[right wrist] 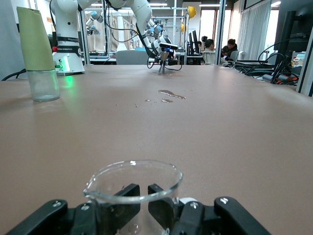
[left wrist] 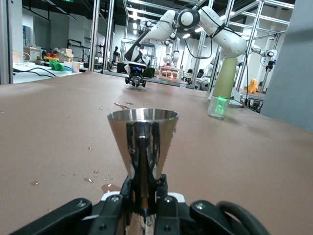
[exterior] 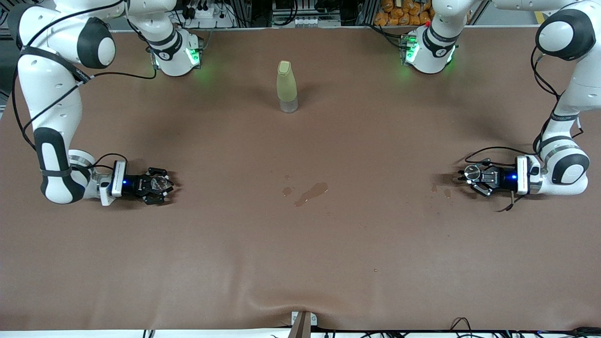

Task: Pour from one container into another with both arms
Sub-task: 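Lower the jigger and beaker onto the table and open both grippers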

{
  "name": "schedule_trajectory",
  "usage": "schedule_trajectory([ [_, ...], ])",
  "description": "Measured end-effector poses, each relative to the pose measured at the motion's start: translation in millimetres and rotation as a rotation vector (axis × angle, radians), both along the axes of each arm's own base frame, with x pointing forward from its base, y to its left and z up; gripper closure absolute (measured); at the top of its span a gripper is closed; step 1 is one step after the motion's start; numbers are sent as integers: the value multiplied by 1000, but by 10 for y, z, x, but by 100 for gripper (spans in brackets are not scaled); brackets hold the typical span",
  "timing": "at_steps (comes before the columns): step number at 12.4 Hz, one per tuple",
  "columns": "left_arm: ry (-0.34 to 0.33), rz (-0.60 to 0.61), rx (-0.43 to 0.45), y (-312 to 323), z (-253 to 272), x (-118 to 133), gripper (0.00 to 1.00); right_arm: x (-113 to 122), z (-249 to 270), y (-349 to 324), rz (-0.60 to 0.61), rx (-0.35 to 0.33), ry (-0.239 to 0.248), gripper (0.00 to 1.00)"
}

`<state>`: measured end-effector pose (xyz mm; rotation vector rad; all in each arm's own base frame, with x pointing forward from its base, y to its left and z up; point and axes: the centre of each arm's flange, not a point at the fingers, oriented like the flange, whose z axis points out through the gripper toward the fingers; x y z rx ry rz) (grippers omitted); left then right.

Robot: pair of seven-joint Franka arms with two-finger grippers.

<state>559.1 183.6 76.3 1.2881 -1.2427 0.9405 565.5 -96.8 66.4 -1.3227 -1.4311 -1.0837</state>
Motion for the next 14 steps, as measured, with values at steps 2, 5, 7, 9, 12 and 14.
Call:
schedule_trajectory([
  [2, 8, 8, -16, -20, -64, -20, 79, 7, -15, -9, -3, -8, -1, 83],
  [5, 5, 11, -16, -8, -59, -11, 79, 23, -34, -37, -13, -32, -5, 83],
  [7, 1, 13, -13, 6, -51, 3, 79, 24, -37, -41, -14, -34, -5, 78],
  [9, 0, 13, -12, 13, -47, 8, 79, 22, -40, -43, -18, -35, 9, 71],
  [12, -3, 17, -10, 39, -38, 13, 64, 3, -37, -145, -31, -50, 28, 37],
  [14, -4, 22, -9, 66, -35, 7, 55, -20, 0, -312, -28, -84, 48, 13],
])
